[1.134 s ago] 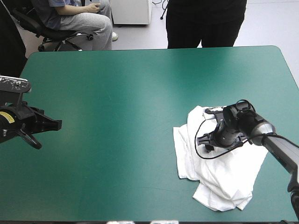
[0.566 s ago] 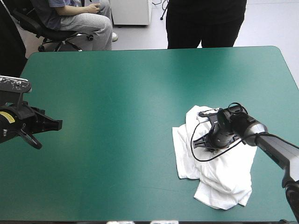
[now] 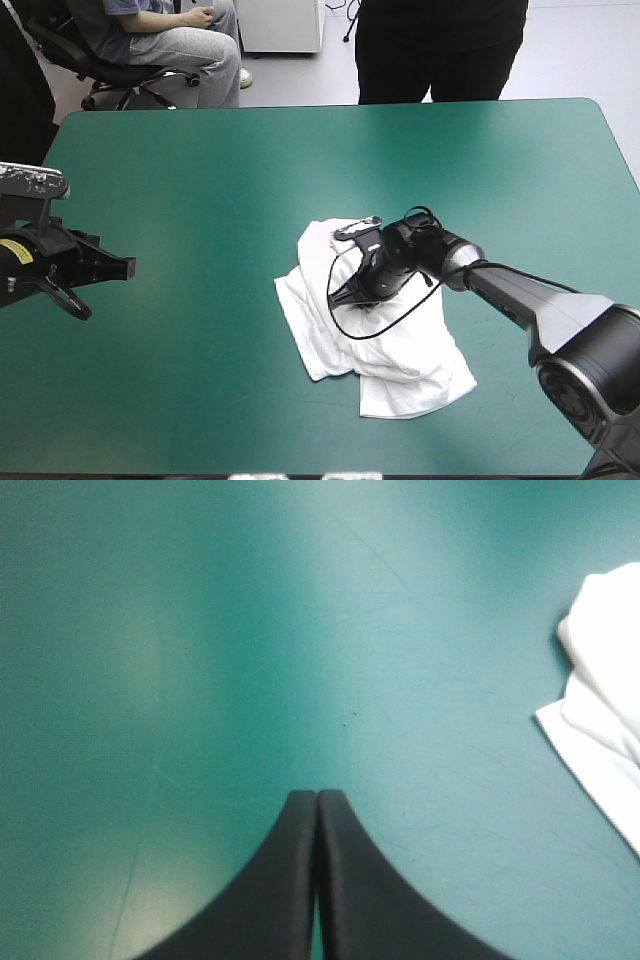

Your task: Fold the cloth

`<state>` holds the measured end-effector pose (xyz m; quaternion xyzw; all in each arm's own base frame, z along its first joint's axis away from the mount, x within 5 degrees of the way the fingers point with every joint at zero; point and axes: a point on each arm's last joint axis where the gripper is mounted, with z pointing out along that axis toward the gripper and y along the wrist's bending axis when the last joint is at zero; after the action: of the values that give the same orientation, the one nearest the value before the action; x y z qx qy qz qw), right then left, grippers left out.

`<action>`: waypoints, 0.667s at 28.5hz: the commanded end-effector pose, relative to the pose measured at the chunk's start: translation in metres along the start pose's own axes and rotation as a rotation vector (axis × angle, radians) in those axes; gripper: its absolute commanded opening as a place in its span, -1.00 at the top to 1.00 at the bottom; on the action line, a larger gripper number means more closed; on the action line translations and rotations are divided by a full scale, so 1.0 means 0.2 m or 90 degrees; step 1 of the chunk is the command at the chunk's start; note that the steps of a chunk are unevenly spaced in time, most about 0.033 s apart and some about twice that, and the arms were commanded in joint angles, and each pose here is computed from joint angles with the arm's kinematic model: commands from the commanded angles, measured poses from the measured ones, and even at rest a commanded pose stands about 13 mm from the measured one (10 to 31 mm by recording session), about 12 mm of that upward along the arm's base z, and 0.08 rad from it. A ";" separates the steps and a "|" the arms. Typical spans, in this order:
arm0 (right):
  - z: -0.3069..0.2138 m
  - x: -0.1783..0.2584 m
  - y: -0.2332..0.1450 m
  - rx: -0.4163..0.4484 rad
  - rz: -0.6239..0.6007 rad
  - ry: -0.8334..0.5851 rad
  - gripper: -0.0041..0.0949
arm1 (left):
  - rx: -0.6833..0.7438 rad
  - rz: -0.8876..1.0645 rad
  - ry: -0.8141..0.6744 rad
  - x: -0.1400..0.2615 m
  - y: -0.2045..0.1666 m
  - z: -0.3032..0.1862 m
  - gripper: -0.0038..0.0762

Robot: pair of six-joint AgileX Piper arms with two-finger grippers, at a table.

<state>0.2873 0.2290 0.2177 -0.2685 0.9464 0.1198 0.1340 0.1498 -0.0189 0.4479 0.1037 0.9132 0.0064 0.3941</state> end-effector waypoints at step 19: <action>-0.01 -0.12 0.62 -0.105 -0.221 -0.029 0.65 | 0.036 -0.019 0.008 0.01 -0.02 -0.06 0.95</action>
<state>0.2464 0.3405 0.2205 -0.4362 0.8760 0.1530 0.1377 0.1493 -0.0222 0.4479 0.1046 0.9133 -0.0132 0.3935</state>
